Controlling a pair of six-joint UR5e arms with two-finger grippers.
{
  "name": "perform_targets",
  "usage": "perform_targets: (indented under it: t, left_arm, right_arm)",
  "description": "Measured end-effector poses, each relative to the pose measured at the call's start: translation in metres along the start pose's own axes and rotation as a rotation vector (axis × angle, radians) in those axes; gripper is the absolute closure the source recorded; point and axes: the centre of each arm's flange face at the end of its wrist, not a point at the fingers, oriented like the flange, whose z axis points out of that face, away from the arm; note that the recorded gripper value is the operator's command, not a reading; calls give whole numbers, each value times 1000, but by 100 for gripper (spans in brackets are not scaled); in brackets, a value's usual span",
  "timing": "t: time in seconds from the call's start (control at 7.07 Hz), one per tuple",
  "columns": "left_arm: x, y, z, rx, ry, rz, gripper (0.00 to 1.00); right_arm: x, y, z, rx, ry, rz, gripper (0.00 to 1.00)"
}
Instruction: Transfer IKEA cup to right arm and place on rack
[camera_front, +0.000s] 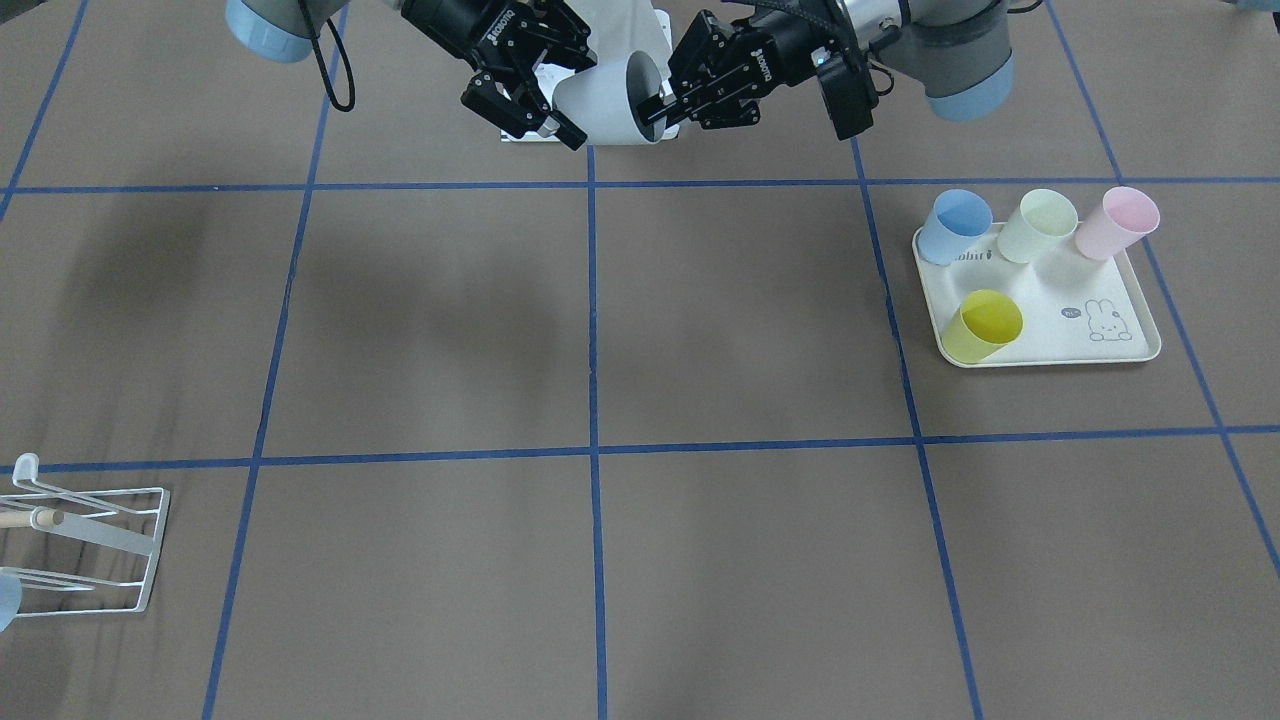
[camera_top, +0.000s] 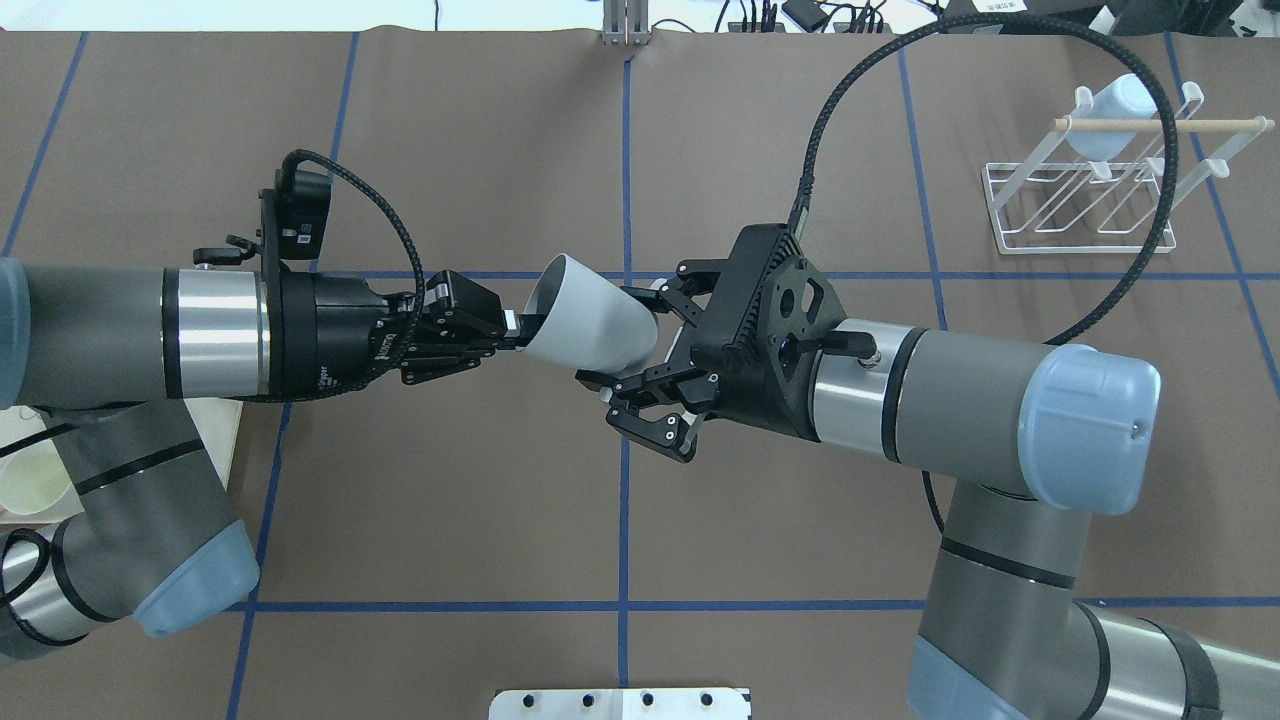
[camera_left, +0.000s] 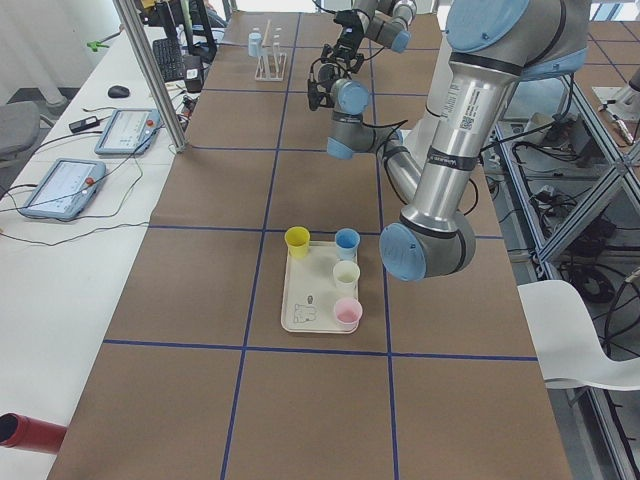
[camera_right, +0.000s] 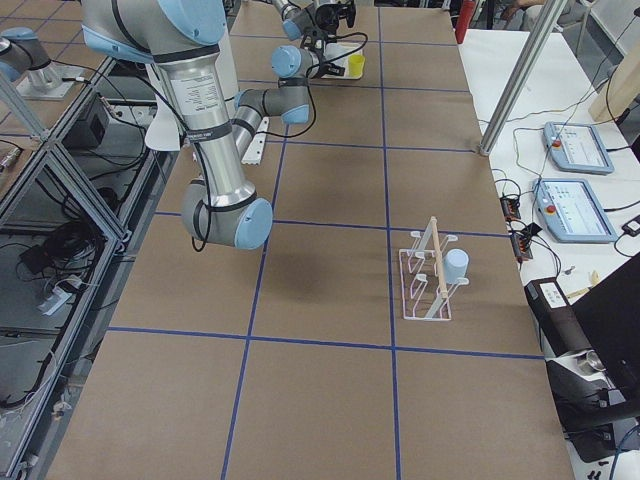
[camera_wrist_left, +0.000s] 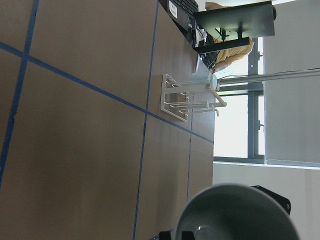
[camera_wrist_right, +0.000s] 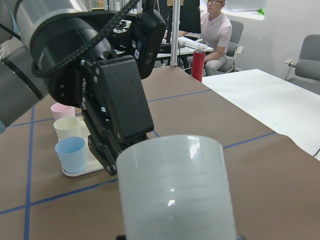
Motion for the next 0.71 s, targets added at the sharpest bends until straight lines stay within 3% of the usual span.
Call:
perform_targets:
  t: [0.42,0.71]
  left_arm:
    - [0,-3,-3,5,-5,2,0]
    - [-2,-23,-19,28,-62,27,0]
  right_arm:
    - [0,-1,-2,1,-1,-1,67]
    - [8,-6,-15,-2,7,-9,78]
